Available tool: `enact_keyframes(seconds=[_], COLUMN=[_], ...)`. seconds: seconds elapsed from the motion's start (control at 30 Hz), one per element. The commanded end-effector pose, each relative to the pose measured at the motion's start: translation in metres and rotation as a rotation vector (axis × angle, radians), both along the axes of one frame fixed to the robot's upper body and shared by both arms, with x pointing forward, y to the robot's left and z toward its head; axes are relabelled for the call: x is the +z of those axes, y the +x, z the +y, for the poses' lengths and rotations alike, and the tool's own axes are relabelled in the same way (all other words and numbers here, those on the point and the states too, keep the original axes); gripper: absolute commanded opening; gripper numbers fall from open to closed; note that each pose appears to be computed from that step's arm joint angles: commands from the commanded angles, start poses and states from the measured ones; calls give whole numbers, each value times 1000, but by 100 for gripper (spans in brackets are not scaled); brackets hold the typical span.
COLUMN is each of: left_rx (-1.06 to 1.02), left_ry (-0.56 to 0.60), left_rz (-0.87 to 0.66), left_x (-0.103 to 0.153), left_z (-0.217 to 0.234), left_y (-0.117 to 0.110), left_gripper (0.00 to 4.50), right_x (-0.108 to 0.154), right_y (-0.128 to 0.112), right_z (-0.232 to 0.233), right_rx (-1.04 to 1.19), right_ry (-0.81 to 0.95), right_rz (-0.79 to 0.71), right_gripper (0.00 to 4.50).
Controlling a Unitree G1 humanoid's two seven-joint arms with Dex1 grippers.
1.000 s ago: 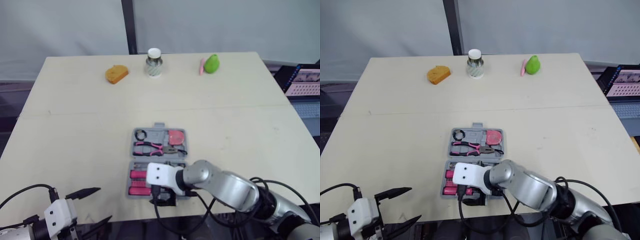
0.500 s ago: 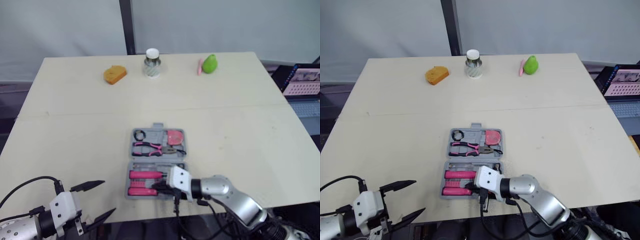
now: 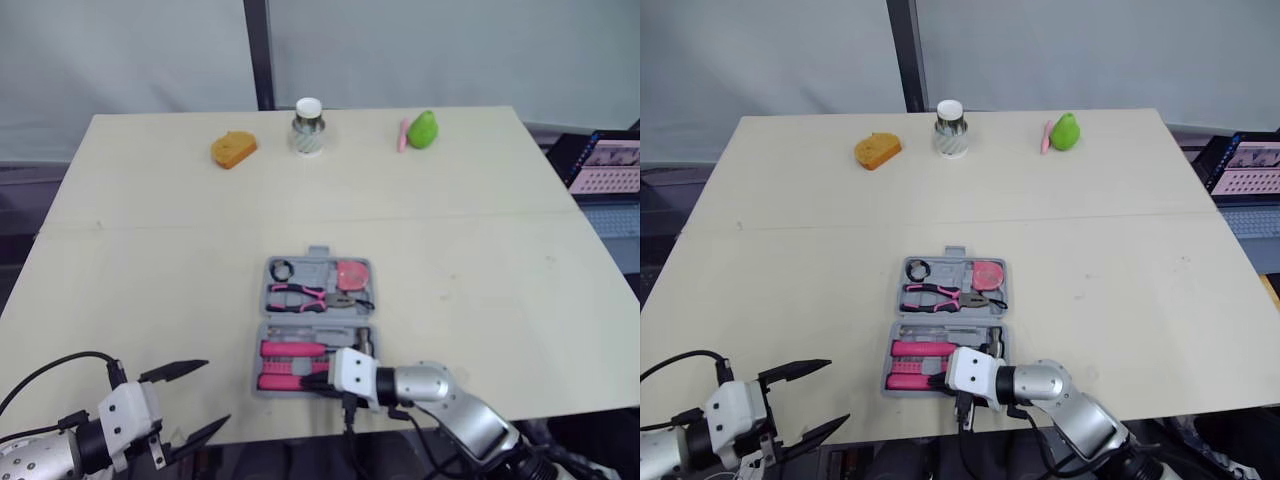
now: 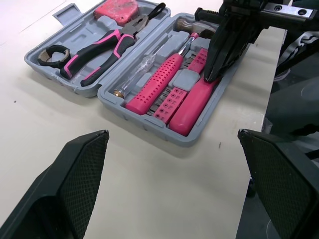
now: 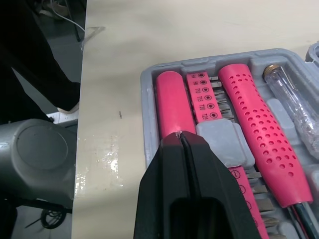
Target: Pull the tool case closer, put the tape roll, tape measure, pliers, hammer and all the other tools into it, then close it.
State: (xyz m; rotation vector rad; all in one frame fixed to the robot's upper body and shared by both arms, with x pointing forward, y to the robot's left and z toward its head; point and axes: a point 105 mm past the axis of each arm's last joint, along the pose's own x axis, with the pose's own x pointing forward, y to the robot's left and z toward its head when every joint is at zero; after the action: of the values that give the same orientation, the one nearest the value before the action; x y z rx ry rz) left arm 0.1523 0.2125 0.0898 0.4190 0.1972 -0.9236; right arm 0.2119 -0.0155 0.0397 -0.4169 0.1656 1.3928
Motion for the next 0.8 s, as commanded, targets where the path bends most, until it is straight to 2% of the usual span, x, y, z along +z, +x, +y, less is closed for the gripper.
enact_keyframes(seconds=[0.03, 0.5, 0.63, 0.8], left_rx=[-16, -25, -28, -38], left_ry=[11, 7, 7, -1], left_rz=[-16, -23, -29, -50], left_x=[2, 2, 2, 3], left_z=[-1, -4, -6, -9], left_y=[0, 5, 8, 16], left_gripper=[450, 450, 450, 450], right_x=[-18, -55, -43, -5], right_y=[0, -2, -4, -4], right_z=[-7, -28, -20, -3], right_rx=[-38, -77, -42, 8], right_ry=[-67, -249, -178, 23], right_rz=[58, 128, 125, 117], right_gripper=[5, 5, 5, 5])
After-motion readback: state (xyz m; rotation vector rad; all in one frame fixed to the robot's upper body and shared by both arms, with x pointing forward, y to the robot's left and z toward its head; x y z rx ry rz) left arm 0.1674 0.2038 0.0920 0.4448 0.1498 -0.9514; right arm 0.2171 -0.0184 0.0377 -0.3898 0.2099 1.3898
